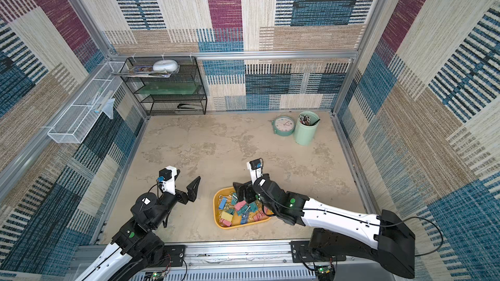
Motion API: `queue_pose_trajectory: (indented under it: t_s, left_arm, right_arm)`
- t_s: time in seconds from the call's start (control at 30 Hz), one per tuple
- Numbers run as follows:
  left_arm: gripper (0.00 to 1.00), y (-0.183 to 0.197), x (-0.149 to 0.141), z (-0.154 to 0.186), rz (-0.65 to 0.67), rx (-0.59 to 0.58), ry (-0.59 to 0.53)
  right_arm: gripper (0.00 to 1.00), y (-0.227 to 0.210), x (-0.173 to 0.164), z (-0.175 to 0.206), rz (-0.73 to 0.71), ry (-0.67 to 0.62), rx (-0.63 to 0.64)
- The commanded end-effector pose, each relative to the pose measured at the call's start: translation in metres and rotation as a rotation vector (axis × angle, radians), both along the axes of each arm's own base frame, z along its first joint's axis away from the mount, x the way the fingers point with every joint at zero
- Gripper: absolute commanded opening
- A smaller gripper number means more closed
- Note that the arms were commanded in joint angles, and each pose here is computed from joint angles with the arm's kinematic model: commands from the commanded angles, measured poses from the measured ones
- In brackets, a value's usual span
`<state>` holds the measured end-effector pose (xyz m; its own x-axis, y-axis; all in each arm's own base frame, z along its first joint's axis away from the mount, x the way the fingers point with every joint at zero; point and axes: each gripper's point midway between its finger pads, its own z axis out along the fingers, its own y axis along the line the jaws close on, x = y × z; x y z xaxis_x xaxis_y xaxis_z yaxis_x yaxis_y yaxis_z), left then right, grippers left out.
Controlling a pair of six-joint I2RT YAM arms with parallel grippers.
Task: Put the binder clips in the storage box
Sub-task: Reset both arms
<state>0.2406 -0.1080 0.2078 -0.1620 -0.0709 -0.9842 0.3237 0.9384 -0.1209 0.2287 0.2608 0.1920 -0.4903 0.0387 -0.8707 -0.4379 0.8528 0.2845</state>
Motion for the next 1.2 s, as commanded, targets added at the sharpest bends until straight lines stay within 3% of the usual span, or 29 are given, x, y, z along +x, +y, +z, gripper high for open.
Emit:
queue_pose_trajectory:
  t_s: [0.0, 0.23, 0.4, 0.5, 0.57, 0.77, 0.83, 0.93, 1.07, 1.17]
  left_arm:
    - [0.99, 0.042, 0.011, 0.004, 0.253, 0.012, -0.02]
    - [0.99, 0.079, 0.024, 0.0, 0.486, 0.27, -0.104]
    - [0.99, 0.087, 0.046, -0.02, 0.477, 0.357, -0.077]
    - [0.99, 0.1, 0.069, -0.04, 0.469, 0.338, 0.033]
    - [1.0, 0.109, 0.084, -0.053, 0.475, 0.295, 0.075]
    - [1.0, 0.127, 0.123, -0.075, 0.464, 0.22, 0.139]
    - [1.0, 0.129, 0.138, -0.083, 0.448, 0.192, 0.157]
    - [1.0, 0.129, 0.152, -0.101, 0.408, 0.14, 0.212]
    - [0.99, 0.121, 0.154, -0.116, 0.333, 0.133, 0.228]
    - [1.0, 0.127, 0.157, -0.115, 0.371, 0.128, 0.219]
  right_arm:
    - [1.0, -0.067, 0.034, 0.024, -0.303, -0.154, -0.041]
    - [1.0, -0.197, 0.063, 0.023, -0.679, -0.357, -0.12]
    - [1.0, -0.245, 0.075, 0.003, -0.779, -0.401, -0.203]
    - [1.0, -0.265, 0.096, -0.008, -0.803, -0.351, -0.192]
    - [1.0, -0.273, 0.109, -0.008, -0.812, -0.384, -0.216]
    - [1.0, -0.292, 0.15, -0.041, -0.822, -0.348, -0.357]
    - [1.0, -0.293, 0.16, -0.055, -0.787, -0.341, -0.346]
    - [1.0, -0.294, 0.159, -0.058, -0.749, -0.312, -0.301]
    - [1.0, -0.295, 0.138, -0.053, -0.736, -0.442, -0.24]
    - [0.99, -0.294, 0.145, -0.062, -0.721, -0.352, -0.251]
